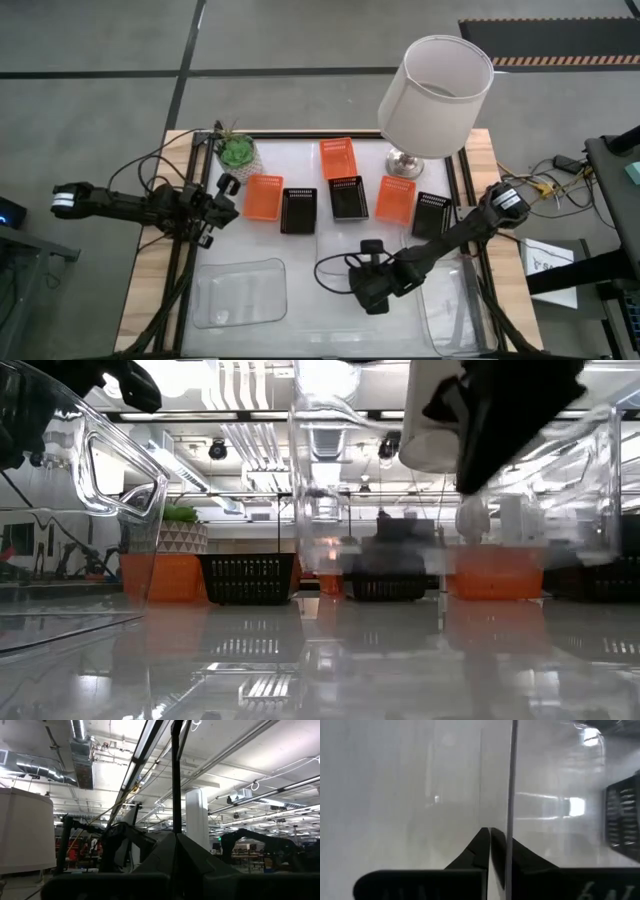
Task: Stack baskets by color
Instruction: Stack the middle transparent bin on the left transparent bin
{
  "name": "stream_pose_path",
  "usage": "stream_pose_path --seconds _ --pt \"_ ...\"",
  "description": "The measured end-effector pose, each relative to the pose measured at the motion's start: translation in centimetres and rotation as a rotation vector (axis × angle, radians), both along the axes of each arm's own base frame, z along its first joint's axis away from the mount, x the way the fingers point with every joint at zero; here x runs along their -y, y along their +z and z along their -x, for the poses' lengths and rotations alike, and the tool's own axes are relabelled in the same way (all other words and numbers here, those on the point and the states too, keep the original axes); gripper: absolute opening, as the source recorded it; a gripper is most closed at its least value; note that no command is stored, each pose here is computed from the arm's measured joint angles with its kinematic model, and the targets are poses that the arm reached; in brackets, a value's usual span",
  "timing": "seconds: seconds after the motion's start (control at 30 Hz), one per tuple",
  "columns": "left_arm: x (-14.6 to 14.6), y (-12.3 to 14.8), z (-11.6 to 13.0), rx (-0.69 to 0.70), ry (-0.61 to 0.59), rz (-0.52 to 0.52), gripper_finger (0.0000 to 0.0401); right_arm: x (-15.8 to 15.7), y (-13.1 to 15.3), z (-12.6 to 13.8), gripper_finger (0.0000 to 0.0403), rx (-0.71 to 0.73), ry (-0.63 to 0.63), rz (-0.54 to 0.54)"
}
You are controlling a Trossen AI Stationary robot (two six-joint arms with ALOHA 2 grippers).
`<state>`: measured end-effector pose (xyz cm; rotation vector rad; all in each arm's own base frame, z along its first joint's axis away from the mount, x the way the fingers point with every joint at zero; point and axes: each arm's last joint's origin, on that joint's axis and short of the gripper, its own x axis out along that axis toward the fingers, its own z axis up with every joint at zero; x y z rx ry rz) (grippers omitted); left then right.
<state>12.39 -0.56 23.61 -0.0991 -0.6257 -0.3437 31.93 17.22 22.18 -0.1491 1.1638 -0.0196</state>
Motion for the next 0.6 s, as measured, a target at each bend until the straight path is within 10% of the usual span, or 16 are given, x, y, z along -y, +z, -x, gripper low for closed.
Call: stream_pose_path --seconds 0.6 --pt "0.0 1.5 2.6 0.212 0.106 -0.069 0.0000 -1.0 7.4 -2.7 0.0009 0.312 -0.018 0.014"
